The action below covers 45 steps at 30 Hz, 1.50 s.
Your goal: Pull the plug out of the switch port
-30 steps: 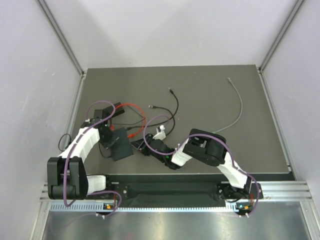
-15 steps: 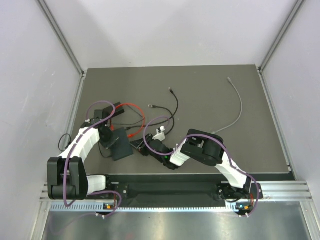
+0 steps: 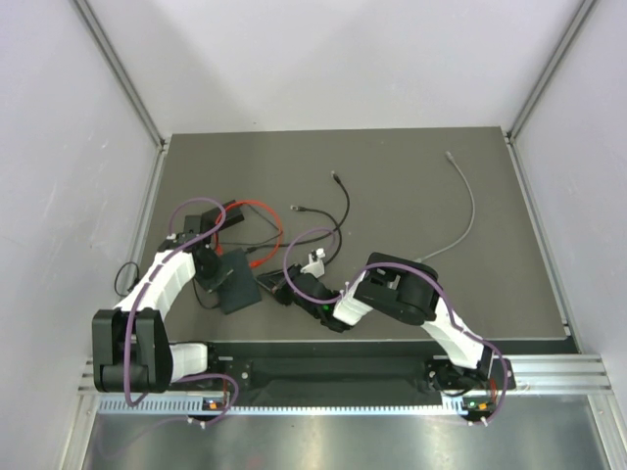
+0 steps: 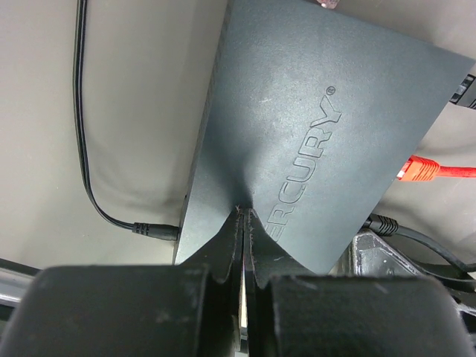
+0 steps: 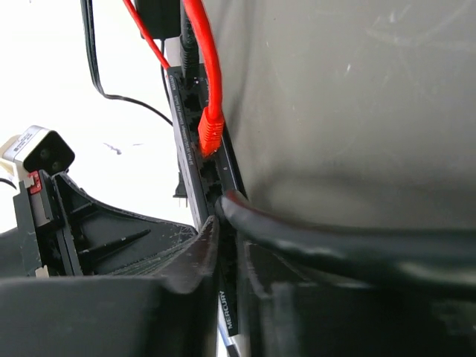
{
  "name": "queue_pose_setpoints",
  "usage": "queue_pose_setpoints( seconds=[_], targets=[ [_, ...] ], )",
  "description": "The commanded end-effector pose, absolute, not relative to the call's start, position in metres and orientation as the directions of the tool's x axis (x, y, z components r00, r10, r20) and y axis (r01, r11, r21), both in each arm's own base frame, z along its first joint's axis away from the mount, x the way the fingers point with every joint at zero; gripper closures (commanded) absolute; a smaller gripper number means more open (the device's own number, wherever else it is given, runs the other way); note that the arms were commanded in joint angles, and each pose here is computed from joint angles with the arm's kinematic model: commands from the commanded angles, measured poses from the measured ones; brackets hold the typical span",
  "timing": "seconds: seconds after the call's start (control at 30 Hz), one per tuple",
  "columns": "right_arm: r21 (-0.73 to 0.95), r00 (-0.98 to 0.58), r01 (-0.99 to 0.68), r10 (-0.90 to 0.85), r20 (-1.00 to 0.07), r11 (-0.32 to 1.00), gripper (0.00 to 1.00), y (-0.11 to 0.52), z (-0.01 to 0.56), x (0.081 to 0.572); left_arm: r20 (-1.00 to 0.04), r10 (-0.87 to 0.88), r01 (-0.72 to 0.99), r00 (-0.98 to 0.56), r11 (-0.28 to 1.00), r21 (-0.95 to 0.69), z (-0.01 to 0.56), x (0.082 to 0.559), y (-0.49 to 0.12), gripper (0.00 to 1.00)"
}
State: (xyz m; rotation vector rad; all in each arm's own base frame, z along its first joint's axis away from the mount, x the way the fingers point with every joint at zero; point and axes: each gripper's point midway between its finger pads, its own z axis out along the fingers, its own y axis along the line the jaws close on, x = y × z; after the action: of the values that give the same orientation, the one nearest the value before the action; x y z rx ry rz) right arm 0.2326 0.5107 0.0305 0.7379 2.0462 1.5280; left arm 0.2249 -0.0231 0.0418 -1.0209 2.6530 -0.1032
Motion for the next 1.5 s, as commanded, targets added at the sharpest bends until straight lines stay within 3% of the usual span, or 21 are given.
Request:
queue_pose_setpoints(
  seconds=[0.0,0.3,0.6,0.67,0.77,0.87,1.1,1.2,1.27,1.3,1.4,1.47],
  targets=[
    [0.942,-0.738,0.179,0.672,-0.061,0.282,0.97,0.513,-0.002,0.229,-0.249,-0.678,-0.659,-0.692,0.734,-0.165,0.043,0.221,-0.021,1.0],
    [0.963,-0.619,0.174,0.783,-0.055,0.205,1.0,0.482,0.011,0.247,-0.267,-0.695,-0.692,-0.668,0.712,-0.119,0.041,0.215,-0.012,1.0],
    [0.975,-0.594,0.221,0.797,0.11,0.03,1.0,0.479,0.019,0.247,-0.242,-0.695,-0.696,-0.678,0.712,-0.093,0.034,0.212,-0.012,1.0],
    [0.971,-0.608,0.235,0.786,0.11,0.046,1.0,0.481,0.015,0.244,-0.258,-0.692,-0.697,-0.674,0.711,-0.088,0.037,0.213,-0.009,1.0],
    [0.935,-0.637,0.246,0.77,-0.042,0.254,1.0,0.477,0.0,0.238,-0.284,-0.692,-0.7,-0.664,0.709,-0.088,0.041,0.215,-0.005,1.0],
    [0.89,-0.626,0.263,0.768,-0.136,0.372,1.0,0.47,-0.008,0.233,-0.292,-0.695,-0.708,-0.657,0.702,-0.078,0.041,0.213,-0.003,1.0],
    [0.855,-0.58,0.33,0.8,-0.15,0.4,1.0,0.457,-0.01,0.237,-0.313,-0.702,-0.72,-0.639,0.689,-0.076,0.045,0.214,0.001,1.0],
    [0.844,-0.599,0.269,0.767,-0.23,0.464,1.0,0.463,-0.004,0.241,-0.311,-0.7,-0.719,-0.642,0.692,-0.073,0.045,0.214,0.001,1.0],
    [0.863,-0.632,0.269,0.755,-0.177,0.428,1.0,0.468,-0.017,0.233,-0.308,-0.699,-0.718,-0.645,0.693,-0.071,0.044,0.214,0.0,1.0],
    [0.912,-0.635,0.272,0.769,-0.071,0.308,1.0,0.48,-0.002,0.235,-0.306,-0.7,-0.719,-0.645,0.692,-0.07,0.043,0.213,0.0,1.0],
    [0.918,-0.655,0.362,0.745,0.125,0.164,1.0,0.491,-0.017,0.219,-0.319,-0.699,-0.72,-0.639,0.691,-0.071,0.046,0.214,0.002,1.0],
    [0.918,-0.651,0.366,0.747,0.136,0.152,1.0,0.491,-0.011,0.219,-0.328,-0.702,-0.72,-0.632,0.689,-0.086,0.05,0.216,0.001,1.0]
  ],
)
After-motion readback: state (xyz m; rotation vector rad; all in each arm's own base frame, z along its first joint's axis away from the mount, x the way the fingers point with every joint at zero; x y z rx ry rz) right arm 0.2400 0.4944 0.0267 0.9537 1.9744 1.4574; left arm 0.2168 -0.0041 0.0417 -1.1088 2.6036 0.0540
